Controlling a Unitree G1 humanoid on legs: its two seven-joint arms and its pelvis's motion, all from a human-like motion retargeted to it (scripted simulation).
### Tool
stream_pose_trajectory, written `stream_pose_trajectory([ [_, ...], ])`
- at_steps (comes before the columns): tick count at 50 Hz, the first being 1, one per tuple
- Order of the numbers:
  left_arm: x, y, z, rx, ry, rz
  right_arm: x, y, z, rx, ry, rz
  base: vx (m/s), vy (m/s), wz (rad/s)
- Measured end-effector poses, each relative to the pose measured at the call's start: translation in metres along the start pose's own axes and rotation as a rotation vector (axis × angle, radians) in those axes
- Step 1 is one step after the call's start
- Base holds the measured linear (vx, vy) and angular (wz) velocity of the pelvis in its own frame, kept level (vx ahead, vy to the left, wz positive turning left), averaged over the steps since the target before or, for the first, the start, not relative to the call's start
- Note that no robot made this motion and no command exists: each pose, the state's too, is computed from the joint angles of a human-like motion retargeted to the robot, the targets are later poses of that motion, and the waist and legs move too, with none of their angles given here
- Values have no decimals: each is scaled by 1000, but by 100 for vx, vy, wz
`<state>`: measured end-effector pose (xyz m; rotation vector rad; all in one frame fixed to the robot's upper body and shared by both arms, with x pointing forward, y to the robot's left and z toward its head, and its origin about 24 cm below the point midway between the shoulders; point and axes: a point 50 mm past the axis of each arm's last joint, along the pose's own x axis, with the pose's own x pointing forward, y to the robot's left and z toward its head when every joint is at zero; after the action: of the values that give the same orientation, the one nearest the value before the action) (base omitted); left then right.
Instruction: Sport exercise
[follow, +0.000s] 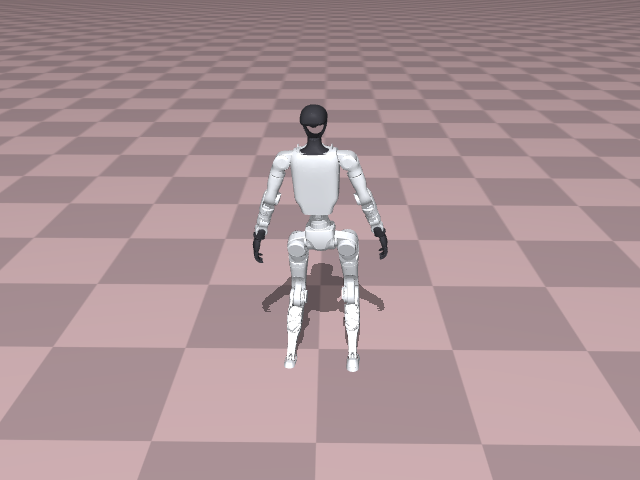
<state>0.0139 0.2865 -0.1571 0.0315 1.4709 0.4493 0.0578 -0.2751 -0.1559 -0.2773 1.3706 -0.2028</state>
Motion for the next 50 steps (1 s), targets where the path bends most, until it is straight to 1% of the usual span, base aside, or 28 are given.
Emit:
stream_pose_trajectory([
  [5, -1, -2, 32, -31, -83, -28, 2, -5, 32, 30, -85, 0, 1, 0, -2],
  [13, -1, -7, 27, -8, -80, -67, 2, -5, 30, 12, -85, 22, -2, 0, -2],
  [20, -1, -9, 35, 63, -97, -77, 2, -14, 39, -4, -97, -19, 0, -1, 24],
  [30, -1, 1, 26, -62, -75, -55, 1, -24, 19, -4, -28, -11, 5, 0, -6],
  [35, -1, -2, 22, -70, -69, -58, 0, -33, 19, -17, -37, -28, -7, 2, 1],
  [40, -1, 5, 23, -32, -79, -38, -1, -42, 21, -27, -50, -72, -5, 0, -1],
  [42, -1, 2, 20, -6, -71, -41, 0, -38, 19, -39, -45, -74, -10, -4, 28],
  [45, -1, -2, 33, 37, -86, -43, 1, -34, 26, -49, -52, -84, -4, -3, 54],
  [50, -1, -7, 30, 21, -87, -65, 2, -22, 22, -67, -40, -33, 6, 0, -18],
])
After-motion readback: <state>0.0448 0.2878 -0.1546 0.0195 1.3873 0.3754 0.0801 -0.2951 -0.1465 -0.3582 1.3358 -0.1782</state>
